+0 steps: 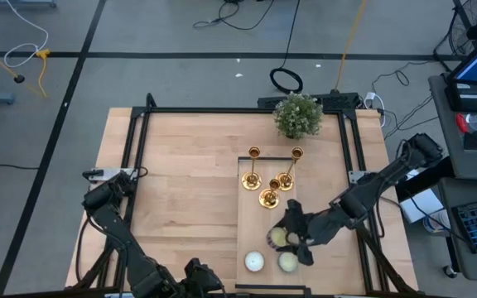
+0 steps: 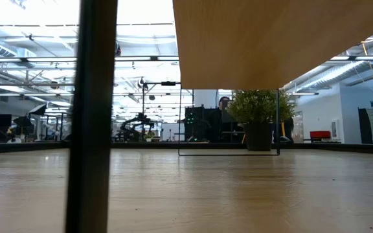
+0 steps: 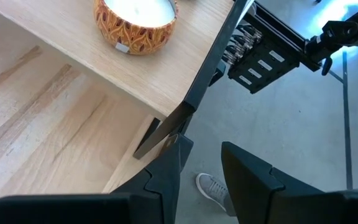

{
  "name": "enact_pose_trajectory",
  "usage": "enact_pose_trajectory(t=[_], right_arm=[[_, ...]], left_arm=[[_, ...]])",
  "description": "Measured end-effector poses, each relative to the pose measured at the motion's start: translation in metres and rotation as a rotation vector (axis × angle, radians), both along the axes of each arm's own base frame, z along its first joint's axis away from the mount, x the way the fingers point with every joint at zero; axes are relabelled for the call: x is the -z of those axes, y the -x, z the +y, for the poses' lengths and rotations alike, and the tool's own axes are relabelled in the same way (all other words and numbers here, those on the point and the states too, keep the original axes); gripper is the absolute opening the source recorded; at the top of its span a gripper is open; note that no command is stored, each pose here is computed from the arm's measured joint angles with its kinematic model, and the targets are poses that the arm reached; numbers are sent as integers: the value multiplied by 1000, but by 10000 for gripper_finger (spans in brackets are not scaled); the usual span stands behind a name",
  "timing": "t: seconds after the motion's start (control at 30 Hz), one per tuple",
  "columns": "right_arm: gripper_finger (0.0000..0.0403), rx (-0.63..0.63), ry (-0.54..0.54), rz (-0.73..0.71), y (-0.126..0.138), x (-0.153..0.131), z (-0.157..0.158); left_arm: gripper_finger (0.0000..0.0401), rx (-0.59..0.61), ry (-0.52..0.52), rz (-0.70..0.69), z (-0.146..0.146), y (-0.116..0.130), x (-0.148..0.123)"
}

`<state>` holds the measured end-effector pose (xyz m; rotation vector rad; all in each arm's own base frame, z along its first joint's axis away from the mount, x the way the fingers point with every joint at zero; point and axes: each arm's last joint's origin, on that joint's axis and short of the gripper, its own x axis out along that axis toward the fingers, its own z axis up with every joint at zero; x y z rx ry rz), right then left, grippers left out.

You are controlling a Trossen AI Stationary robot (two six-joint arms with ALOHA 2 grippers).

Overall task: Pick & Place candle stick holders
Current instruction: Put the red patterned scented candle on the shelf

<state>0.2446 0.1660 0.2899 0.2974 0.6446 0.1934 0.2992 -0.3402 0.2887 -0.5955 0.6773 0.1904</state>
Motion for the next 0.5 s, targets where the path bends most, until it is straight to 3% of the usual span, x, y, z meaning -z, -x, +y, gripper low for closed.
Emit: enact_pose_trajectory(t=[0.23,0.5], right_arm=[[299,-33,122,104,-12,-8,9],[299,-28,116,114,-22,-8,15]], left_arm=[[122,2,0,1,-1,1,0],[122,3,-1,1,-1,1,0]])
